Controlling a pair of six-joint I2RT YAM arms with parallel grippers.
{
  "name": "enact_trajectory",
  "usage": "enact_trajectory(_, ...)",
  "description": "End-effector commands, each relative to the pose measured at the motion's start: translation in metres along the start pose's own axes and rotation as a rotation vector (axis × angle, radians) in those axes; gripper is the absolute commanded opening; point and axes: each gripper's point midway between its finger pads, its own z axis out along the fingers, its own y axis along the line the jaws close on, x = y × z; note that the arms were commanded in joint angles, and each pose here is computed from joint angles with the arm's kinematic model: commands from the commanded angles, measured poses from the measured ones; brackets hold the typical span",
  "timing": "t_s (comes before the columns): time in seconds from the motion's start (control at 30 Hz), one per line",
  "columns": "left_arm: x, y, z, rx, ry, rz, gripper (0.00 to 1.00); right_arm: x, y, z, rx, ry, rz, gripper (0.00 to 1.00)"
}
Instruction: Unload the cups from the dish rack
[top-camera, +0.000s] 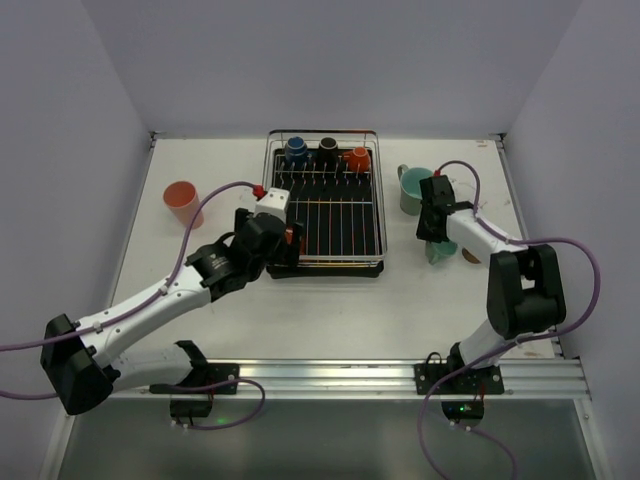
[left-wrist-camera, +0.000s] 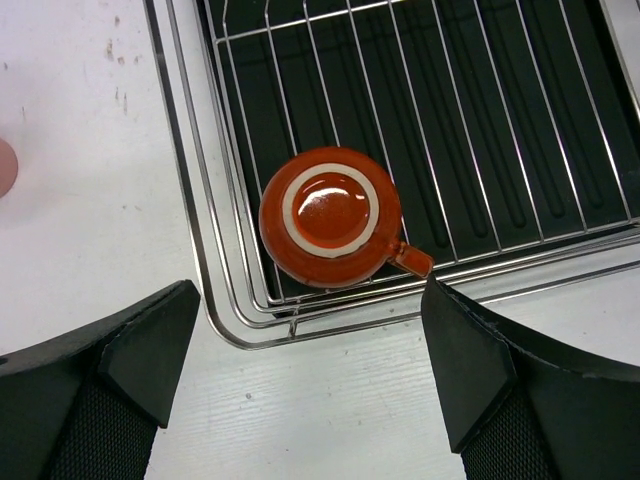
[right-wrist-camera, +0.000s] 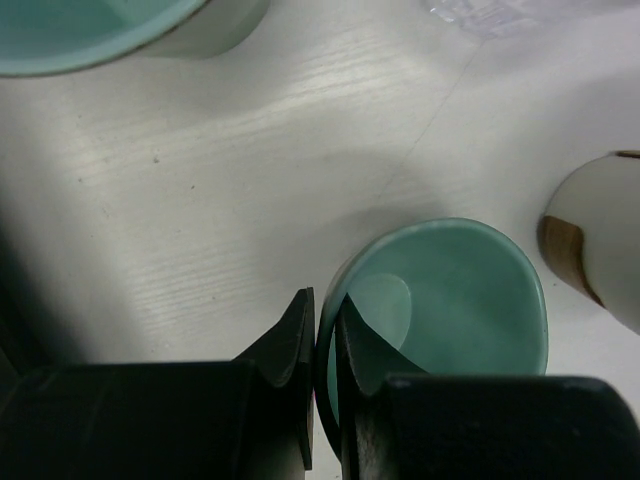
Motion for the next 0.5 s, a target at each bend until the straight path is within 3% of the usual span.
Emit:
enact_trajectory(0.0, -0.016, -0.008, 0.003, 0.016, -0.031, -0.051, 1.00, -0.022, -0.015, 0.001, 0.137, -0.124, 0.011, 0.00)
enact_trajectory(0.13, -0.016, -0.012, 0.007, 0.015, -0.033, -0.070, 1.00, -0.021, -0.015, -0.002, 0.176, -0.142, -0.003, 0.01)
enact_trajectory(0.2, -0.014, -0.012, 0.010, 0.011, -0.024, -0.074, 1.00, -0.017, -0.016, 0.002, 0.188, -0.125, -0.015, 0.14)
enact_trajectory(0.33, -0.006, -0.014, 0.014, 0.010, 0.005, -0.070, 1.00, -0.011, -0.012, 0.002, 0.163, -0.102, -0.023, 0.28)
enact_trajectory(0.47, -0.004, -0.015, 0.014, 0.011, 0.011, -0.071, 1.00, -0.007, -0.009, 0.000, 0.136, -0.090, -0.019, 0.34)
